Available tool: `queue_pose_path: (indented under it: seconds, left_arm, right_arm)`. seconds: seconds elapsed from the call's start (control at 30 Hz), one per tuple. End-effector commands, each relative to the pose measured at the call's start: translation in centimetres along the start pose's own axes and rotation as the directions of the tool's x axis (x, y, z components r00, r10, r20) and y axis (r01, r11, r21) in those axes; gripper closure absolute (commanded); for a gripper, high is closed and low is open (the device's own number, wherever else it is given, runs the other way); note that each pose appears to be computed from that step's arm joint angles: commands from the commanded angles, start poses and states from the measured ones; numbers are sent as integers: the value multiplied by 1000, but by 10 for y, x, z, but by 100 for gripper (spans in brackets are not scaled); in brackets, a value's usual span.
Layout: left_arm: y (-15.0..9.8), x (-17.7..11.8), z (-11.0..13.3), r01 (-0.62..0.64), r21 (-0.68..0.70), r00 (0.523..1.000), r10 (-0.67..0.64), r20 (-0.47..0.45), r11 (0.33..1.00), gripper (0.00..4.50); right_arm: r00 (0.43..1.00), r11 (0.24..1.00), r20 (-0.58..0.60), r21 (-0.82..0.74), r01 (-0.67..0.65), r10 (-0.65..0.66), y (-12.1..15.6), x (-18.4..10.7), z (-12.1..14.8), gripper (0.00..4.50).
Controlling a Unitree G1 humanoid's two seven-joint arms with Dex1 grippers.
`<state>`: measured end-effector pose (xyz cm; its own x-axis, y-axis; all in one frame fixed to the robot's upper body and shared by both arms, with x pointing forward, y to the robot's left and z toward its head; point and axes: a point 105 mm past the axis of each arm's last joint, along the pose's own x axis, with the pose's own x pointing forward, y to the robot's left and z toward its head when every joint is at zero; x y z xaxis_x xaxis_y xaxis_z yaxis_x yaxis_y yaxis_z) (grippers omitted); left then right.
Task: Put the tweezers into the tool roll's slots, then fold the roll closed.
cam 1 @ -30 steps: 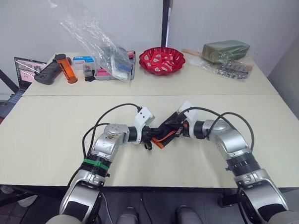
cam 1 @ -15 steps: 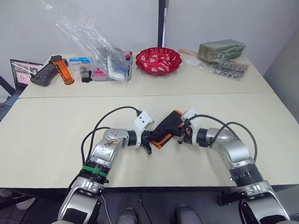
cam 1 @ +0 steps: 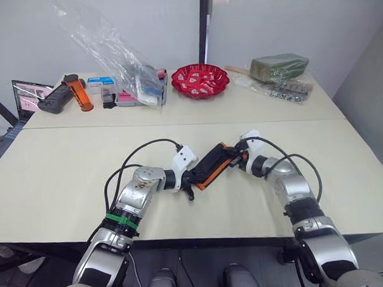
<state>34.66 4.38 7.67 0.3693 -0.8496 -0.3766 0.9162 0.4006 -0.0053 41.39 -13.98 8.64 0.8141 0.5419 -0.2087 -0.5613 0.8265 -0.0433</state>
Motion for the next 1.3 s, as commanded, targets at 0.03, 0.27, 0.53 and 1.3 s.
queue_pose_path:
  seconds: [0.03, 0.27, 0.53, 1.3]
  left_arm:
    - [8, -9, -52, -75, -109, 986, 58, -153, 991, 447]
    - [6, -8, -29, -59, -122, 998, 54, -43, 991, 447]
    - [7, -12, -13, -65, -69, 998, 66, 23, 995, 447]
    - [22, -137, 35, -267, -239, 886, 336, 320, 933, 447]
  right_arm:
    - [994, 998, -91, 27, 63, -60, -10, -4, -32, 450]
    - [931, 995, 356, 32, -99, 81, 15, -10, 60, 450]
    - [972, 981, 129, -20, -195, 196, 52, 3, 8, 450]
    - [951, 970, 194, -35, -239, 241, 49, -5, 22, 450]
